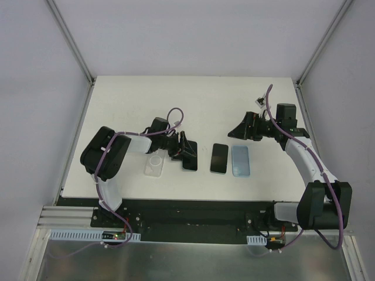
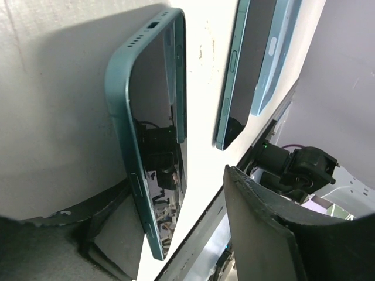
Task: Take the phone out of the phone case
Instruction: Place the phone at the center of the board.
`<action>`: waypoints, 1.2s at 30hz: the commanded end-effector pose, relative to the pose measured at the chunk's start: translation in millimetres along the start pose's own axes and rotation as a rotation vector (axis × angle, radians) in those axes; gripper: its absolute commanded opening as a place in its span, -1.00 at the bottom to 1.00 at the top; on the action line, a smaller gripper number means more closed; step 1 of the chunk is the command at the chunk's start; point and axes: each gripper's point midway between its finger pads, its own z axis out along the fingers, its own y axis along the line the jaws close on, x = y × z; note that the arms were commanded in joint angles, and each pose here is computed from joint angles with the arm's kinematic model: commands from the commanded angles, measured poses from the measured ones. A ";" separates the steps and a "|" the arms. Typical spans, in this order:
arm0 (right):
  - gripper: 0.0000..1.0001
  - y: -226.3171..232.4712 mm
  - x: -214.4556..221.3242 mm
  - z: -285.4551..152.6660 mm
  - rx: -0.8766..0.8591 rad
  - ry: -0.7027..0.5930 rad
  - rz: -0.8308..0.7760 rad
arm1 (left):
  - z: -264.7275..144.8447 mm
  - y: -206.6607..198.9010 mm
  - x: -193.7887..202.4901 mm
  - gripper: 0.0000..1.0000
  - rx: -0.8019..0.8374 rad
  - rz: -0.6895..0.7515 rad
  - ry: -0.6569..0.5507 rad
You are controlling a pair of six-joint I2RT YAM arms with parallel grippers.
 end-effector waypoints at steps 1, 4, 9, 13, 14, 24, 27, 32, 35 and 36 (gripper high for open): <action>0.98 7.1 -6.9 -3.1 -0.035 -0.025 -0.028 | 0.0 44.0 9.8 0.18 -0.195 0.012 0.002; 0.98 7.0 -7.6 -3.8 -0.032 -0.029 -0.029 | -4.9 49.5 5.9 0.28 -0.251 0.031 -0.017; 0.98 7.3 -8.0 -4.3 -0.033 -0.030 -0.028 | -13.8 52.4 0.1 0.44 -0.306 0.069 -0.051; 0.98 6.1 -7.5 -4.4 -0.028 -0.030 -0.025 | -19.5 51.1 -1.8 0.54 -0.334 0.100 -0.070; 0.98 5.1 -7.5 -4.8 -0.026 -0.032 -0.022 | -20.7 49.0 -3.1 0.56 -0.336 0.109 -0.079; 0.98 -1.9 -8.2 -7.9 0.011 -0.049 -0.030 | -31.1 30.6 -9.3 0.65 -0.322 0.186 -0.130; 0.98 -6.6 -10.4 -10.6 0.030 -0.058 -0.020 | -36.6 26.5 -8.2 0.70 -0.328 0.207 -0.135; 0.98 -15.5 -15.3 -16.8 0.059 -0.081 0.000 | -46.2 11.7 -16.3 0.75 -0.314 0.254 -0.174; 0.98 -20.1 -19.5 -20.9 0.075 -0.093 0.018 | -56.0 -1.9 -25.1 0.77 -0.307 0.300 -0.213; 0.98 -21.1 -20.4 -22.3 0.079 -0.094 0.026 | -59.5 -6.7 -28.4 0.78 -0.305 0.316 -0.228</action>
